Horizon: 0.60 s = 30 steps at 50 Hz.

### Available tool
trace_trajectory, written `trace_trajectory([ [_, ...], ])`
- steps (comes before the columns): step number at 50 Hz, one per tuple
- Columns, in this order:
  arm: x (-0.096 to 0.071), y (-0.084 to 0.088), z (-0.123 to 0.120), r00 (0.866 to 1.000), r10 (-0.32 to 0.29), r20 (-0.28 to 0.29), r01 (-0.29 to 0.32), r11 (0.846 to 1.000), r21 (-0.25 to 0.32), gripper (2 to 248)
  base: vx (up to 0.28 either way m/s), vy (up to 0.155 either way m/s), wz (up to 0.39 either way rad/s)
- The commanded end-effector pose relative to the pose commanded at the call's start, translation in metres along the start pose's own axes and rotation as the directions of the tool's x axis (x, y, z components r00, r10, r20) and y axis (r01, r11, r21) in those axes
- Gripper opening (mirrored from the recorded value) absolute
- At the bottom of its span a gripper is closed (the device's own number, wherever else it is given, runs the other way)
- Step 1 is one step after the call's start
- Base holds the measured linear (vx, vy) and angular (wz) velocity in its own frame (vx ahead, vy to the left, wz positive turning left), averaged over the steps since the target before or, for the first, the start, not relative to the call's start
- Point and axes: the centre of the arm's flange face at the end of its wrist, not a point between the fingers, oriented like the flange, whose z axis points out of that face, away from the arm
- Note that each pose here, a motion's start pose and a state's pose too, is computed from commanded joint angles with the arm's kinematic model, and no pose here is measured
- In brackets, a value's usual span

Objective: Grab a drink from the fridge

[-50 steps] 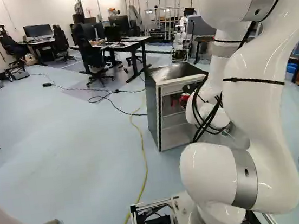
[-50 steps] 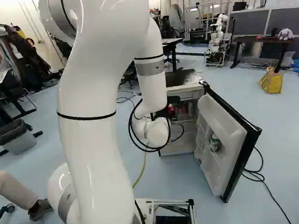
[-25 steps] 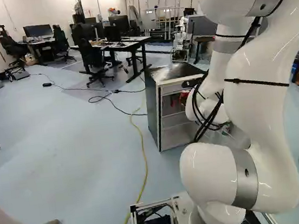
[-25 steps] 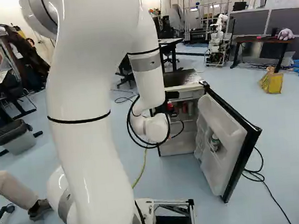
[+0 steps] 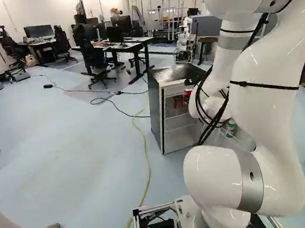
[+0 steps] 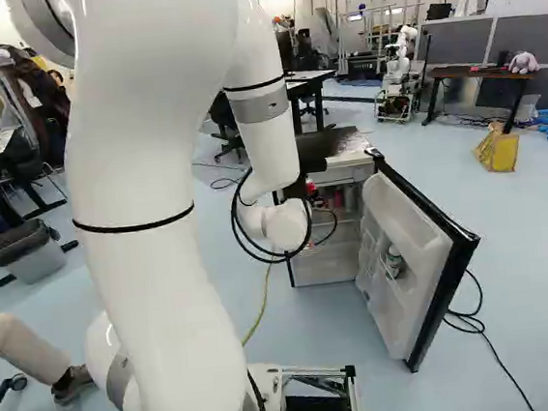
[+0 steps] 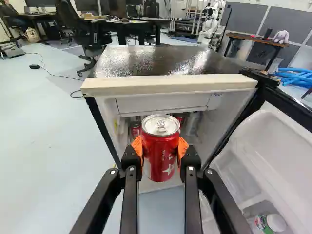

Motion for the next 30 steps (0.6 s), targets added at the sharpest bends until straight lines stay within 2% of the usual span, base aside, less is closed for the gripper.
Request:
trace_trajectory([
  [30, 0.026, 0.001, 0.004, 0.999, -0.031, 0.021, 0.031, 1.0, 0.0, 89, 0.0, 0.0, 0.0],
])
